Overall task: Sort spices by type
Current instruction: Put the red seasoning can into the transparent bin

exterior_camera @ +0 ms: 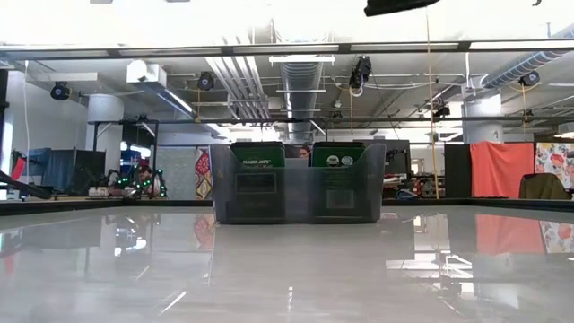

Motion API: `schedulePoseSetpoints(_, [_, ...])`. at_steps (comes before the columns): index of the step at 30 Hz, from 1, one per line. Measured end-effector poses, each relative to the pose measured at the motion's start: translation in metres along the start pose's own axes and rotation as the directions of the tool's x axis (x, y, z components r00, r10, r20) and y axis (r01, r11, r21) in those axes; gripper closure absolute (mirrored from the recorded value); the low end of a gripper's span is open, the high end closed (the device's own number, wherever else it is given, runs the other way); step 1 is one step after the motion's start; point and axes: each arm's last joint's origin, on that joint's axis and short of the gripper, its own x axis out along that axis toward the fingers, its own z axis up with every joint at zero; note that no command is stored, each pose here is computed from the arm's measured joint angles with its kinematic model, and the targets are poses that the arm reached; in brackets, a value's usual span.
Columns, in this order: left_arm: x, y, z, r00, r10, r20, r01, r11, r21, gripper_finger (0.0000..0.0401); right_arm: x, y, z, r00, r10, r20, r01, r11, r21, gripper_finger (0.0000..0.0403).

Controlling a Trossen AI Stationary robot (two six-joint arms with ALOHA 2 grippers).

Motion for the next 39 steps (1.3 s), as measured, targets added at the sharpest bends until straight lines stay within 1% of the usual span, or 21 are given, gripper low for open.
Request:
schedulePoseSetpoints(3, [-0.004,-0.013,0.000,1.000,0.001,0.002,-0.001,0.998,0.070,0.0203,-0.006,0.005,0.001,0.999,-0.036,0.012,0.036,0.999,0.020,0.0044])
schedulePoseSetpoints(5, [-0.007,-0.018,-0.002,1.000,0.011,-0.004,-0.011,0.996,0.089,0.0203,-0.009,0.007,0.002,0.999,-0.040,0.017,0.039,0.998,0.053,0.0044])
schedulePoseSetpoints(8, [-0.017,-0.020,-0.007,0.999,0.037,-0.019,-0.035,0.994,0.101,0.0203,-0.010,0.009,0.001,0.999,-0.037,0.017,0.035,0.993,0.110,0.0044])
schedulePoseSetpoints(10, [-0.023,-0.021,-0.012,1.000,0.021,0.018,-0.023,0.993,0.117,0.0203,-0.010,0.009,0.000,0.999,-0.038,0.013,0.035,0.989,0.141,0.0044])
schedulePoseSetpoints(12, [-0.029,-0.023,-0.019,0.997,0.027,0.075,-0.036,0.991,0.126,0.0203,-0.010,0.009,-0.002,0.999,-0.038,-0.004,0.038,0.987,0.154,0.0044])
schedulePoseSetpoints(14, [-0.032,-0.024,-0.028,0.995,0.031,0.100,-0.044,0.991,0.129,0.0203,-0.010,0.009,-0.007,0.999,-0.034,-0.037,0.039,0.986,0.159,0.0044])
schedulePoseSetpoints(18, [-0.033,-0.029,-0.045,0.994,0.022,0.103,-0.039,0.985,0.168,0.0203,-0.012,0.011,-0.013,0.997,-0.028,-0.078,0.043,0.979,0.201,0.0044])
schedulePoseSetpoints(24, [-0.034,-0.033,-0.058,0.995,0.011,0.098,-0.029,0.981,0.191,0.0203,-0.016,0.015,-0.014,0.997,-0.010,-0.074,0.032,0.952,0.304,0.0044])
schedulePoseSetpoints(27, [-0.032,-0.037,-0.067,0.996,0.014,0.093,-0.032,0.981,0.194,0.0203,-0.018,0.020,-0.014,0.998,0.004,-0.070,0.020,0.940,0.339,0.0044])
schedulePoseSetpoints(31, [-0.024,-0.048,-0.079,0.999,0.000,0.047,-0.009,0.981,0.192,0.0203,-0.021,0.028,-0.016,0.998,0.026,-0.064,0.000,0.926,0.377,0.0044])
schedulePoseSetpoints(35, [-0.014,-0.060,-0.081,0.999,-0.012,0.037,0.005,0.983,0.184,0.0203,-0.022,0.034,-0.018,0.997,0.036,-0.069,-0.007,0.923,0.384,0.0044])
schedulePoseSetpoints(39, [0.001,-0.069,-0.081,0.998,0.025,-0.056,-0.017,0.990,0.142,0.0203,-0.019,0.039,-0.021,0.996,0.033,-0.084,0.002,0.923,0.386,0.0044])
